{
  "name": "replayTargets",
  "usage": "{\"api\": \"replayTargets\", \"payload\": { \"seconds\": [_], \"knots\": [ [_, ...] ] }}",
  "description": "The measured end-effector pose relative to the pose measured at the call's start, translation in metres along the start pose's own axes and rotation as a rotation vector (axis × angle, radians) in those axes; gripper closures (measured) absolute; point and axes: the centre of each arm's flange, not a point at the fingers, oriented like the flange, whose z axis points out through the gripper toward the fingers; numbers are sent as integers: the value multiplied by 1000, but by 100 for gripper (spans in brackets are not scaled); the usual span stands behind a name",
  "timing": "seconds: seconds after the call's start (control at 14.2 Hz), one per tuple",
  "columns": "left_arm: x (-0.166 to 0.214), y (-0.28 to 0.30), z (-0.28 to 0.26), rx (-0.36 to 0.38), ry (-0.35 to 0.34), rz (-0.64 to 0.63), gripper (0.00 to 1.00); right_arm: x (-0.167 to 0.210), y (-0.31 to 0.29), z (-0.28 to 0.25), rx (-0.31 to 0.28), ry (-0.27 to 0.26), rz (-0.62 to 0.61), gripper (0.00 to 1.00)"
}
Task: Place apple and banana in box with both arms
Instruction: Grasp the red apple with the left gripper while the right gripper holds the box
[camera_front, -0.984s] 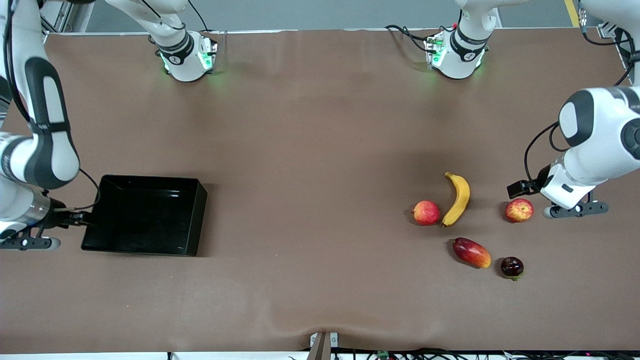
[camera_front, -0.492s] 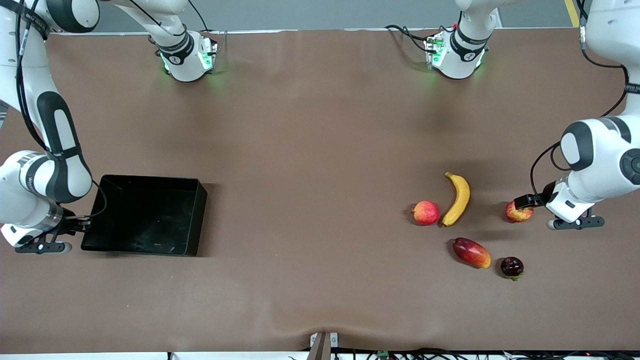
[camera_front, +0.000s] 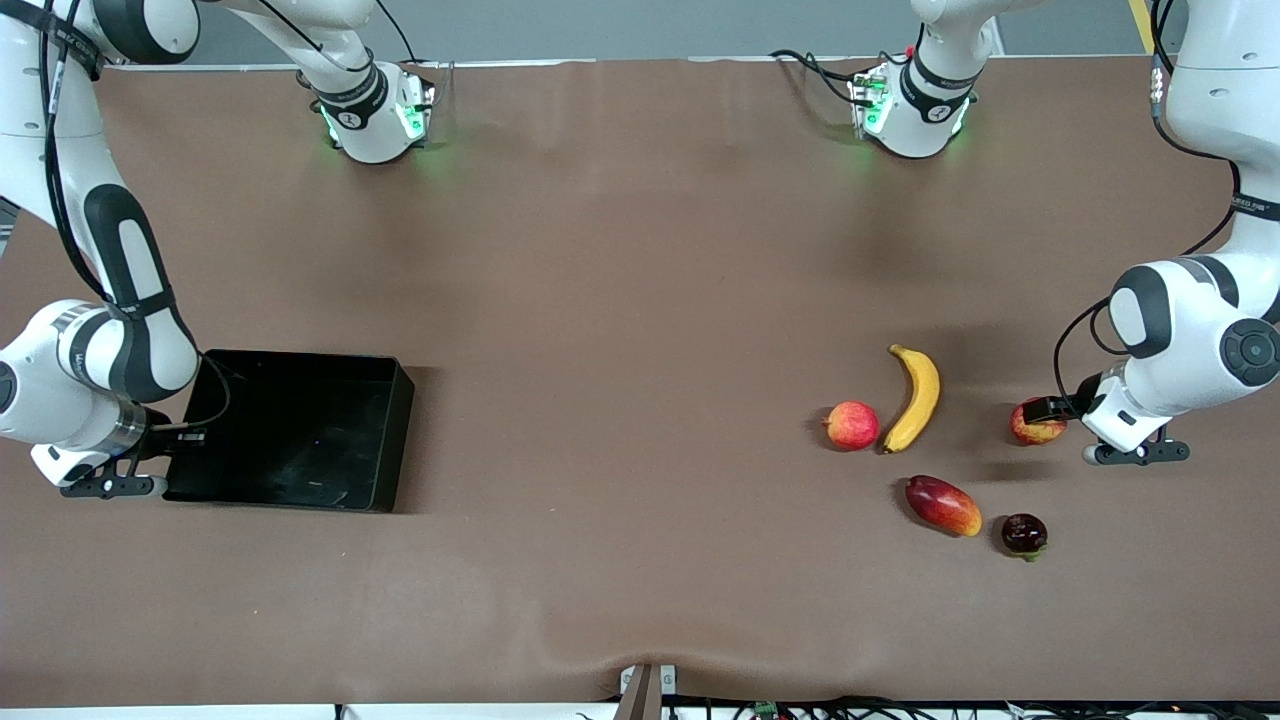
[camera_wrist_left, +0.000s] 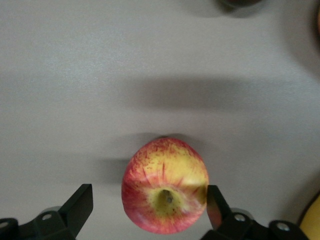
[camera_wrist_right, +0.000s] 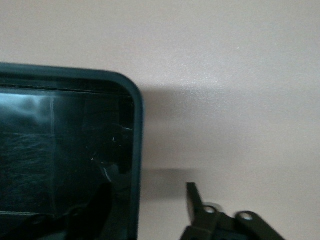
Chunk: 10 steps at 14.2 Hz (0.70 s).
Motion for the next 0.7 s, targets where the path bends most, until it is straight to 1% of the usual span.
{"api": "replayTargets", "payload": {
  "seconds": [0.07,0.28,0.35,0.42,0.63,0.7],
  "knots": [
    [0,0,0,0,1,0,0,0,-1,0,1,-1,-1,52],
    [1,2,7,-4,4,4,0,0,-3,-1,8,-2,0,83],
    [1,3,12,-6,2,3,0,1,-6,-2,10,-2,-3,90],
    [1,3,17,-14,0,-3,0,3,-8,-5,13,5,1,95],
    [1,9,27,-42,-10,-20,0,13,-32,-29,9,31,-45,96],
    [1,11,28,-44,-11,-19,5,20,-52,-42,7,46,-76,96]
  ]
}}
